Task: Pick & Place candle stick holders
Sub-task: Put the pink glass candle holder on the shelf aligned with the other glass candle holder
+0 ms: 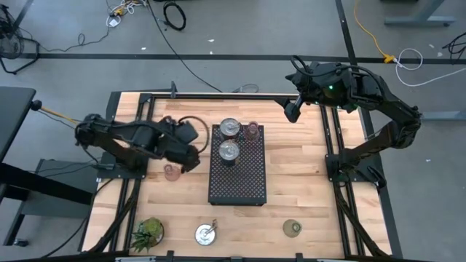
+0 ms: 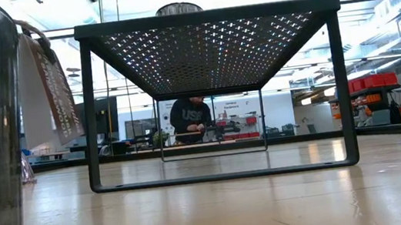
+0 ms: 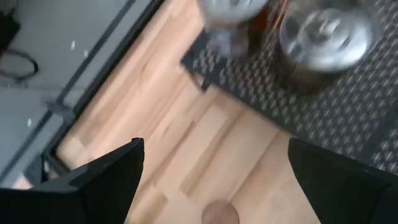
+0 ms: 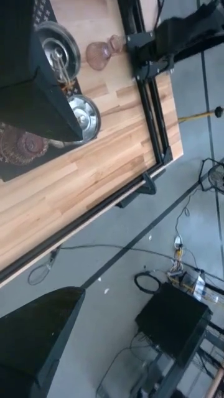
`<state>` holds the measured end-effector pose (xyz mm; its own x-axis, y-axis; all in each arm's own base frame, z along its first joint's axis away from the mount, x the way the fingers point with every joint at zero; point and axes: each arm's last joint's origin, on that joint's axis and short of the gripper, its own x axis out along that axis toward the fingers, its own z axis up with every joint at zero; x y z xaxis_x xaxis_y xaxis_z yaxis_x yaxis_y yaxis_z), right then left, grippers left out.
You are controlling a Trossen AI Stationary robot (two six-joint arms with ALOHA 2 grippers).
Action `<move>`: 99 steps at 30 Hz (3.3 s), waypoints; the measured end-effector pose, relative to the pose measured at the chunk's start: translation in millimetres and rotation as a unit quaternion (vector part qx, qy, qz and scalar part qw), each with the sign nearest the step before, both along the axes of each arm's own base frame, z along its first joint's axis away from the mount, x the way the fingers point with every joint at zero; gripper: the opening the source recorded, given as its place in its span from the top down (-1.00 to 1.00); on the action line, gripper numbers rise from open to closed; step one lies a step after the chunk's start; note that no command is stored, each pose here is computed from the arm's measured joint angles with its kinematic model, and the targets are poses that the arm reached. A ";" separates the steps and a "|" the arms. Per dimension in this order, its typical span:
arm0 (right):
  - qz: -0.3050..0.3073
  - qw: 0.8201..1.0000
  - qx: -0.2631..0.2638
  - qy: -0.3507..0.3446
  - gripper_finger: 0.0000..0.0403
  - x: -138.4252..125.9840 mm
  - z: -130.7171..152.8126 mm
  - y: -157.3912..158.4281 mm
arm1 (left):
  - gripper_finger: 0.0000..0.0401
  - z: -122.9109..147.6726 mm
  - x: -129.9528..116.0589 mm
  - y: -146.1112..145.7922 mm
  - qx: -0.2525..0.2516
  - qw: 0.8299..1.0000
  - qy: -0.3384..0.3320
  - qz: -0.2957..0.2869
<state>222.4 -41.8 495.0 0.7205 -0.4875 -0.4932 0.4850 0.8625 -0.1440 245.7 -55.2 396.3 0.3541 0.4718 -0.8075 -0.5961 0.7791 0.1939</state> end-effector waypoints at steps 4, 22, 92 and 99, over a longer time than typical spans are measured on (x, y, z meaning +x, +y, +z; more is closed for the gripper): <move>0.004 1.000 0.004 -0.002 -0.99 0.2 0.0 0.3 | -0.99 -13.8 -17.4 -4.4 -0.016 0.999 -0.007 0.028; -0.002 1.000 0.022 -0.012 -0.99 0.4 0.0 0.5 | -0.99 -101.8 -76.3 -14.9 -0.131 0.975 0.137 0.118; -0.003 1.000 0.024 -0.008 -0.99 2.1 -2.9 0.4 | -0.99 -195.5 -46.1 -8.7 -0.294 0.953 0.055 0.056; -0.005 0.999 0.029 0.029 -0.99 14.8 -27.2 -1.4 | -0.99 -195.9 -45.2 -10.1 -0.310 0.947 0.060 0.053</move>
